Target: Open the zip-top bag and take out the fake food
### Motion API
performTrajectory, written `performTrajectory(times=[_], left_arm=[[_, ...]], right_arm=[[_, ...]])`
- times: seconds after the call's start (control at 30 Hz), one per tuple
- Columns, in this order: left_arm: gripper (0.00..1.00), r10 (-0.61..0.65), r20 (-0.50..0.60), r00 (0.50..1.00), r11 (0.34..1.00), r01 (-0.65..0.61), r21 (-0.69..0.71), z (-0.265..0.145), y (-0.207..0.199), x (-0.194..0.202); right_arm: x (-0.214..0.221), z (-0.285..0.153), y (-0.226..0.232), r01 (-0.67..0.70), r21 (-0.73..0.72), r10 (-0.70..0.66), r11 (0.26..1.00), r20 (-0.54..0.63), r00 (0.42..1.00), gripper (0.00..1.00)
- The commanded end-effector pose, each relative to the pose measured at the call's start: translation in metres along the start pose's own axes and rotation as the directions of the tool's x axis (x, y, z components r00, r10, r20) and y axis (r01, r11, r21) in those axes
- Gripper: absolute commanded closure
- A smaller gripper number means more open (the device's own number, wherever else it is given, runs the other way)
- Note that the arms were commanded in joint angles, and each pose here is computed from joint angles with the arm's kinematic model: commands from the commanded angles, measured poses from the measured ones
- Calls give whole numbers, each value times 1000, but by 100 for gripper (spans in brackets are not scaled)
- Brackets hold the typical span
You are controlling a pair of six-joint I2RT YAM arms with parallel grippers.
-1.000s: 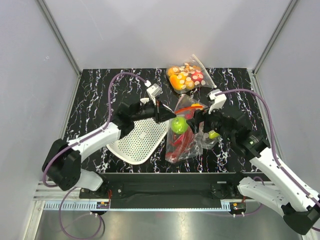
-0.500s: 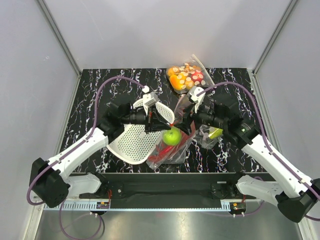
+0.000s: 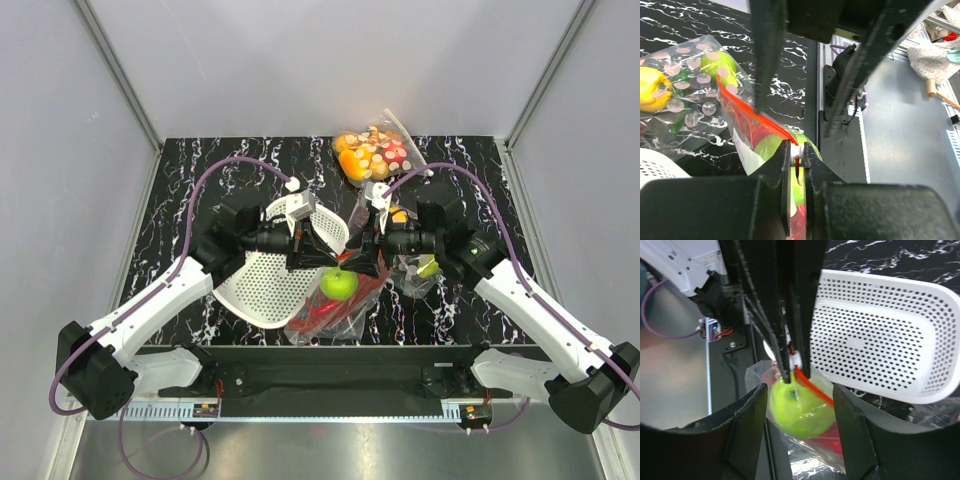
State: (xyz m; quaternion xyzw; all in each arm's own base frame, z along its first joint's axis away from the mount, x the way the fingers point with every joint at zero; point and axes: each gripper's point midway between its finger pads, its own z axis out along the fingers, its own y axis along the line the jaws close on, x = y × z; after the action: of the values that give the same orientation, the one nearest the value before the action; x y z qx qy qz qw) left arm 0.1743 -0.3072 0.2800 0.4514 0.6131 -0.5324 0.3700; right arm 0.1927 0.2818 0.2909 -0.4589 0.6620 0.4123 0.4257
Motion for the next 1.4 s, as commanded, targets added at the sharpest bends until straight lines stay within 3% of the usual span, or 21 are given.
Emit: performTrajectory(times=[0.0, 0.47, 0.93, 1.3, 1.33, 1.37], left_arm=[[100, 126, 65, 990, 992, -126, 0, -6, -11, -33], [100, 137, 70, 988, 987, -142, 72, -7, -27, -34], [100, 119, 28, 992, 989, -121, 79, -6, -32, -28], [100, 139, 36, 990, 986, -142, 91, -8, -38, -34], [100, 139, 35, 990, 986, -141, 88, -8, -38, -33], [100, 139, 35, 990, 986, -141, 85, -8, -38, -33]], right_arm=[[-2, -3, 26, -34, -123, 34, 992, 5, 999, 38], [20, 10, 13, -82, -99, 76, 992, -63, 995, 42], [-5, -11, 5, 33, 22, -33, 999, 15, 999, 37], [9, 13, 10, -43, -105, 40, 994, -34, 999, 29], [13, 15, 9, -55, -108, 50, 993, -47, 998, 29], [15, 15, 9, -59, -113, 53, 992, -50, 997, 36]])
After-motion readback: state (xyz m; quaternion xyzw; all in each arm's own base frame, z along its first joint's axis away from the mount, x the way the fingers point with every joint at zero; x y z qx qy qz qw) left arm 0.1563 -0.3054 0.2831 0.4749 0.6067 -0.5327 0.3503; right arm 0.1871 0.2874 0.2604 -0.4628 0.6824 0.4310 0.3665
